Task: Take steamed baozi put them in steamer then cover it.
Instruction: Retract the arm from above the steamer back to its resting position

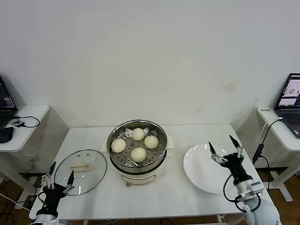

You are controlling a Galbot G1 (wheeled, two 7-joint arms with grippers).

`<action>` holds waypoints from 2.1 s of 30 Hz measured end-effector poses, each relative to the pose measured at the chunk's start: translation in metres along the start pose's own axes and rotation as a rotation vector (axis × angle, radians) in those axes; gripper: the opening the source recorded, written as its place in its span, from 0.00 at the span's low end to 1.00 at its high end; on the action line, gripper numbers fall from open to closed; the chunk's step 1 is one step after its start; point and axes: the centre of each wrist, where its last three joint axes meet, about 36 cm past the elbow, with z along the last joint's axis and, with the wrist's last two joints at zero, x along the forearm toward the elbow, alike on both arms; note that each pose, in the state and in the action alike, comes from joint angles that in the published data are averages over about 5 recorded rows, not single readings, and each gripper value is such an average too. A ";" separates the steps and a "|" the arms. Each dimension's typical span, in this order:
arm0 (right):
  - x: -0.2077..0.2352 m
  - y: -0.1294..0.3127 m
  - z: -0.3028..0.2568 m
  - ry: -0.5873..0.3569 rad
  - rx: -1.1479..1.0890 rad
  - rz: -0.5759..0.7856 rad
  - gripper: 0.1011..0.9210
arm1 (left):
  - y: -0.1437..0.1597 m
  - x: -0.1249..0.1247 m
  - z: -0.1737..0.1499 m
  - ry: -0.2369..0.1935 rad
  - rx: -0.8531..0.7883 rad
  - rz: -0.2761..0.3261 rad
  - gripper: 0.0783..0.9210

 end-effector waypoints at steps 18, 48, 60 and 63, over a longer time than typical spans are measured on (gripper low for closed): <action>0.065 -0.019 0.008 0.042 0.026 0.157 0.88 | -0.014 -0.039 0.042 -0.041 -0.419 0.183 0.88; 0.095 -0.024 0.024 0.110 0.046 0.200 0.88 | -0.036 -0.121 0.065 -0.015 -0.483 0.213 0.88; 0.098 -0.025 0.028 0.120 0.053 0.202 0.88 | -0.044 -0.139 0.072 0.007 -0.471 0.225 0.82; 0.098 -0.025 0.028 0.121 0.054 0.202 0.88 | -0.045 -0.139 0.074 0.010 -0.470 0.239 0.72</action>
